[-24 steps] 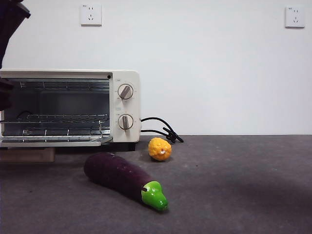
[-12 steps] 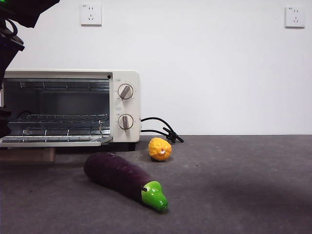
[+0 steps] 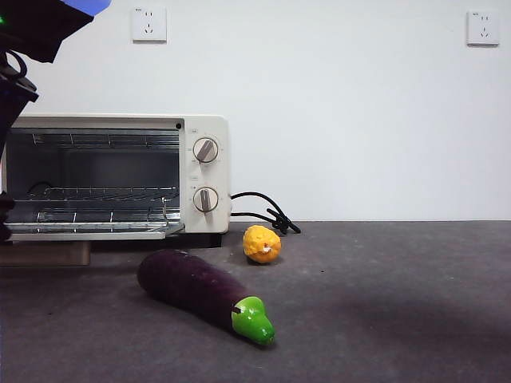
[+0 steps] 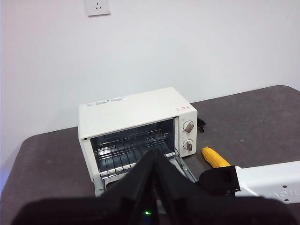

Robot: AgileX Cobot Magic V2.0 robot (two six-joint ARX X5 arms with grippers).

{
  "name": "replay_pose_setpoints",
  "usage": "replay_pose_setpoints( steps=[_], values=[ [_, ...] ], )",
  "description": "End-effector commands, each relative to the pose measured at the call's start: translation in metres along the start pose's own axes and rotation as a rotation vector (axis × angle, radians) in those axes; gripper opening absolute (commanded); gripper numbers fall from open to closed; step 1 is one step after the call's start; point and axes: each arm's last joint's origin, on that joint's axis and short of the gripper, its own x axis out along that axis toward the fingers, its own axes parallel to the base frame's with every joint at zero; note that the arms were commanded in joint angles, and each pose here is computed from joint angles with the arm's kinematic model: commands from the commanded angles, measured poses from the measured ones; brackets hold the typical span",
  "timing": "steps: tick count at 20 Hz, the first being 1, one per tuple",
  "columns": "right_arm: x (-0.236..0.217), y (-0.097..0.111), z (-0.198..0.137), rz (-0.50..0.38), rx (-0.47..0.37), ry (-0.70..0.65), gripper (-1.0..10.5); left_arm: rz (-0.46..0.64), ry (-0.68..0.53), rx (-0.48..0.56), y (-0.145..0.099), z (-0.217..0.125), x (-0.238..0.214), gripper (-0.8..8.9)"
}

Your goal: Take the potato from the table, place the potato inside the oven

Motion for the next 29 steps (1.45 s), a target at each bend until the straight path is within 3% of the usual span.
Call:
replay_pose_setpoints(
  steps=[1,6,8,14,18,21,24,29],
  values=[
    [0.009,0.002,-0.005,0.017,0.021,0.015,0.9,-0.005,-0.003,0.014,0.000,0.000,0.001,-0.05],
    [0.008,0.002,-0.005,0.021,0.048,0.022,0.6,-0.005,-0.003,0.014,0.000,0.000,0.001,-0.05],
    [-0.001,0.004,-0.002,0.077,0.070,0.025,0.6,-0.005,-0.003,0.014,0.000,0.000,0.001,-0.05],
    [-0.078,0.004,0.032,0.089,0.084,-0.008,0.5,-0.009,-0.001,-0.031,0.000,0.000,0.001,-0.05],
    [-0.128,0.005,0.049,0.029,0.094,-0.014,0.6,-0.017,-0.003,-0.091,0.000,0.000,0.001,-0.05],
    [-0.160,-0.001,0.049,-0.110,0.110,0.048,0.6,-0.016,-0.003,-0.112,0.000,0.001,0.001,-0.05],
    [-0.185,-0.021,0.045,-0.209,0.179,0.065,0.6,-0.016,-0.003,-0.112,0.000,0.001,0.001,-0.05],
    [-0.208,-0.084,0.034,-0.300,0.317,-0.012,0.6,-0.016,-0.002,-0.112,0.000,0.000,0.001,-0.05]
  ],
)
